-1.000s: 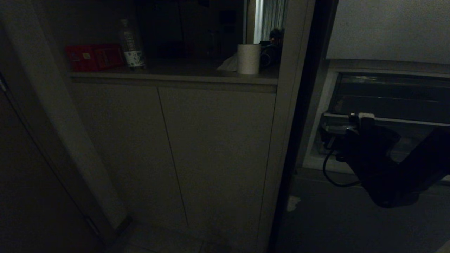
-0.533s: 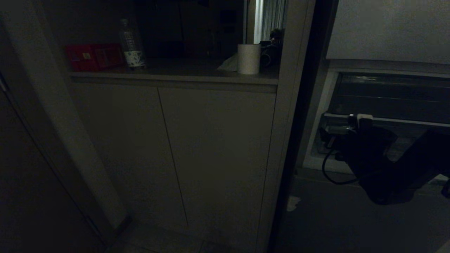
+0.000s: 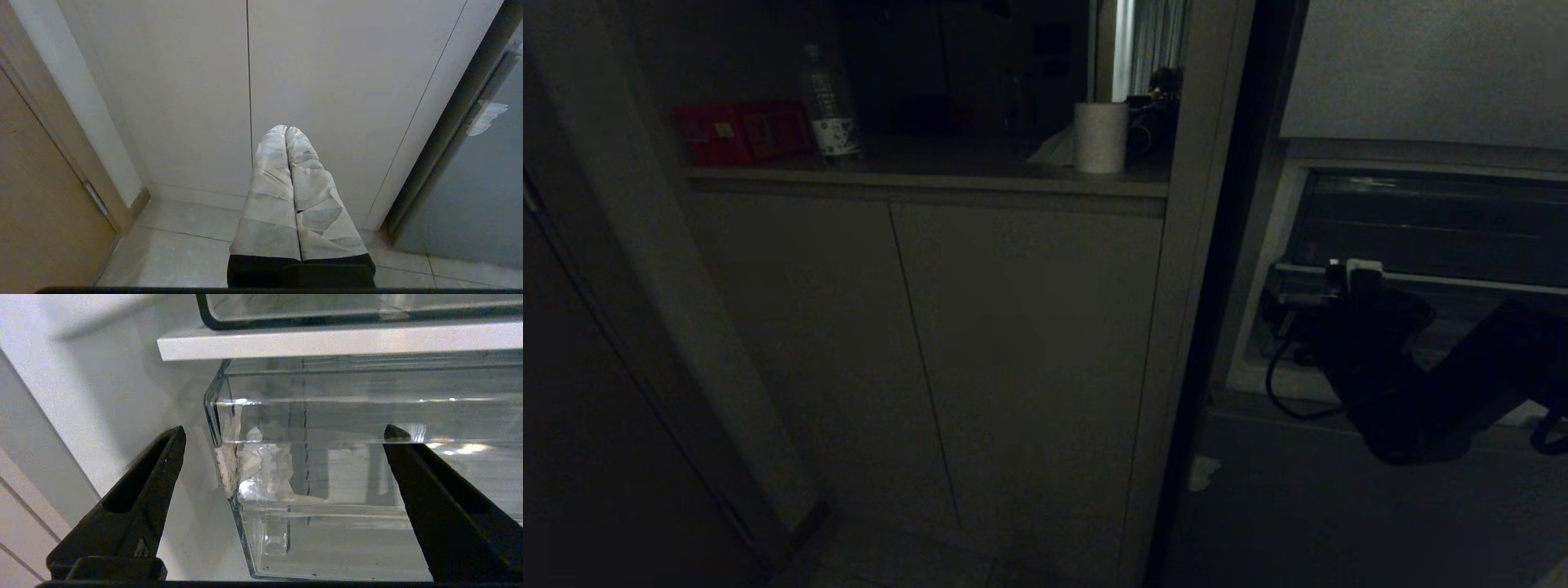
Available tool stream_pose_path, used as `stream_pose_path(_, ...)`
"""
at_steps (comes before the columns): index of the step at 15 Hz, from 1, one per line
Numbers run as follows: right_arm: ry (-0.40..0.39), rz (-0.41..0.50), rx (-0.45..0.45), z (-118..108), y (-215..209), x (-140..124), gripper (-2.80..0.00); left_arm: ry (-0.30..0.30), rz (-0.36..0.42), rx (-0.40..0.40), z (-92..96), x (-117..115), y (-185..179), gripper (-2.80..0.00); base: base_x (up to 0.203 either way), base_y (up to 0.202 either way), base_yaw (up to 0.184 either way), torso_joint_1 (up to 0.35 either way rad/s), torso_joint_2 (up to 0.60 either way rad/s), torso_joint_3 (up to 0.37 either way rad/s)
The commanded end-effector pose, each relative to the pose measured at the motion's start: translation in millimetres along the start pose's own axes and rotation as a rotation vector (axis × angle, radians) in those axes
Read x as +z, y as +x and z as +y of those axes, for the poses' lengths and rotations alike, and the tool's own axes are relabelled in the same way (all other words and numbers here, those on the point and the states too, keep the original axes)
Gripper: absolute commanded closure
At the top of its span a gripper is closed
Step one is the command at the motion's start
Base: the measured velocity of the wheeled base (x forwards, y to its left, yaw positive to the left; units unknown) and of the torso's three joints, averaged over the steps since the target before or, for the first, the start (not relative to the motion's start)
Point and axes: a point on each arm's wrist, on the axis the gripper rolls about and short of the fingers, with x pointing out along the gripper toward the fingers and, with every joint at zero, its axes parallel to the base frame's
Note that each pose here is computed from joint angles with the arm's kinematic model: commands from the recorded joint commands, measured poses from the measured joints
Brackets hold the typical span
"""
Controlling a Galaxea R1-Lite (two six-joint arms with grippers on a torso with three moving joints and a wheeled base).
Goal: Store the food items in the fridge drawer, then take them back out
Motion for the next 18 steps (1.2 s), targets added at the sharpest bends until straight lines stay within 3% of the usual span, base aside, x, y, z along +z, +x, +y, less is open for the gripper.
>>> stream_pose_path(1, 0.004, -0.009, -0.003, 1, 2, 1, -2.80, 0.000, 0.000, 0.001, 0.0, 0, 0, 0.00, 0.000, 0.000, 0.000, 0.000, 0.00, 0.000)
stream_pose_path(10, 0.005, -0.016, -0.008, 1, 2, 4, -2.80, 0.000, 0.000, 0.001, 0.0, 0, 0, 0.00, 0.000, 0.000, 0.000, 0.000, 0.00, 0.000)
stream_pose_path(11, 0.004, -0.018, -0.011, 1, 2, 5, -1.07, 0.000, 0.000, 0.001, 0.0, 0, 0, 0.00, 0.000, 0.000, 0.000, 0.000, 0.00, 0.000)
stream_pose_path(12, 0.003, -0.019, -0.018, 2, 2, 5, 0.00, 0.000, 0.000, 0.001, 0.0, 0, 0, 0.00, 0.000, 0.000, 0.000, 0.000, 0.00, 0.000)
stream_pose_path(18, 0.006, -0.021, 0.011, 15, -1, 6, 0.00, 0.000, 0.000, 0.001, 0.0, 0, 0, 0.00, 0.000, 0.000, 0.000, 0.000, 0.00, 0.000)
